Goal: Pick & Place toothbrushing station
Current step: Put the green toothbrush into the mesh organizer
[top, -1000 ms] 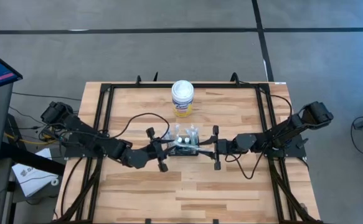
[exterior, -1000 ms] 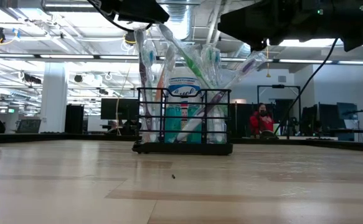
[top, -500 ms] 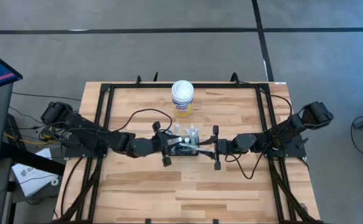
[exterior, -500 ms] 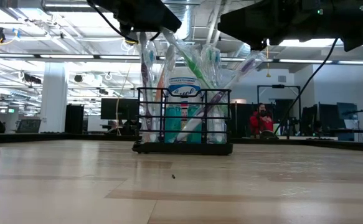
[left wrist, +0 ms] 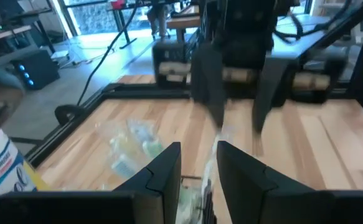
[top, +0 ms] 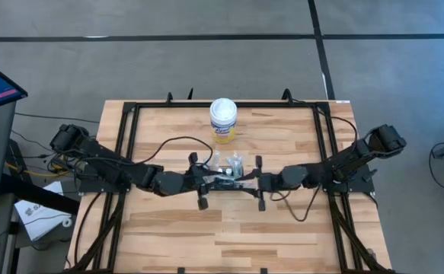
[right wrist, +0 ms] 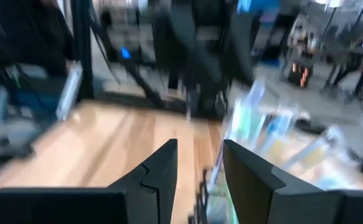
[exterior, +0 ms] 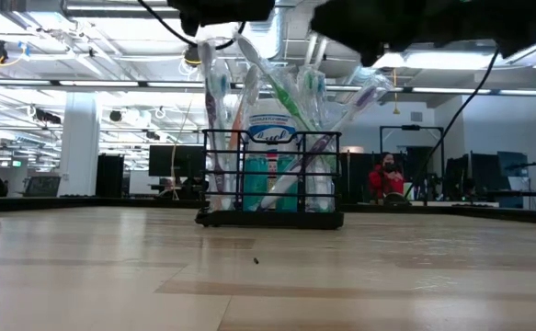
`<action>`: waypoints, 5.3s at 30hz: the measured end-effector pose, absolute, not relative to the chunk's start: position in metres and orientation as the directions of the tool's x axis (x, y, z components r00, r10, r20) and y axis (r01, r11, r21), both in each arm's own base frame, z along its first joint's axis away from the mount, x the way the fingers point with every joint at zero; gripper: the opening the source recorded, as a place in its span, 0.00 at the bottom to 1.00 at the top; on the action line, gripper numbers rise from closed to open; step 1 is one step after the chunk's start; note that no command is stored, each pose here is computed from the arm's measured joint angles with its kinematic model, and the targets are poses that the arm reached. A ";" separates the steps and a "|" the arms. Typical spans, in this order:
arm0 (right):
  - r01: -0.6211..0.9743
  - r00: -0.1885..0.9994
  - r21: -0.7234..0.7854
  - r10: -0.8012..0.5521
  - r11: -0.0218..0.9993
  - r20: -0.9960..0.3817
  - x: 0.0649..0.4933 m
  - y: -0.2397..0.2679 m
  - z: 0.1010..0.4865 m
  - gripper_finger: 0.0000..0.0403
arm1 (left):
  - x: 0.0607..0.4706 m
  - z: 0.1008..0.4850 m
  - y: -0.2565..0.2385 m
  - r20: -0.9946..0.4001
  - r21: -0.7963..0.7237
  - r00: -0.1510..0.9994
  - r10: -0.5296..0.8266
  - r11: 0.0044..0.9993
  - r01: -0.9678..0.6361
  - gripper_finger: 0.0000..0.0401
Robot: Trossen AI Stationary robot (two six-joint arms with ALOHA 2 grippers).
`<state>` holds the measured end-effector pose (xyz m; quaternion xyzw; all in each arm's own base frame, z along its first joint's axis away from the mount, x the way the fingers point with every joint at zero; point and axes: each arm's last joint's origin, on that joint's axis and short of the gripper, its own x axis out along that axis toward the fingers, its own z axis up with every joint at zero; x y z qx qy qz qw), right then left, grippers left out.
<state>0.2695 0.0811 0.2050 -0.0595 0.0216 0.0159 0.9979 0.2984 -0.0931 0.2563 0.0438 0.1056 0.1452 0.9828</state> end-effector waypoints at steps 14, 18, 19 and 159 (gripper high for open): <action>0.009 0.979 -0.198 -0.049 0.980 -0.199 0.317 0.085 0.232 0.29 | 0.291 0.266 -0.120 -0.167 0.138 0.953 0.252 0.963 -0.230 0.24; 0.021 0.956 -0.238 -0.090 0.971 -0.280 0.330 0.087 0.228 0.29 | 0.286 0.269 -0.126 -0.151 0.137 0.952 0.267 0.959 -0.248 0.24; 0.025 0.954 -0.241 -0.095 0.970 -0.286 0.335 0.087 0.229 0.29 | 0.283 0.270 -0.128 -0.151 0.140 0.951 0.270 0.958 -0.250 0.24; 0.283 0.915 -0.132 -0.309 0.950 -0.261 0.251 0.081 0.190 0.00 | 0.257 0.277 -0.146 -0.118 0.070 0.976 0.183 0.982 -0.175 0.24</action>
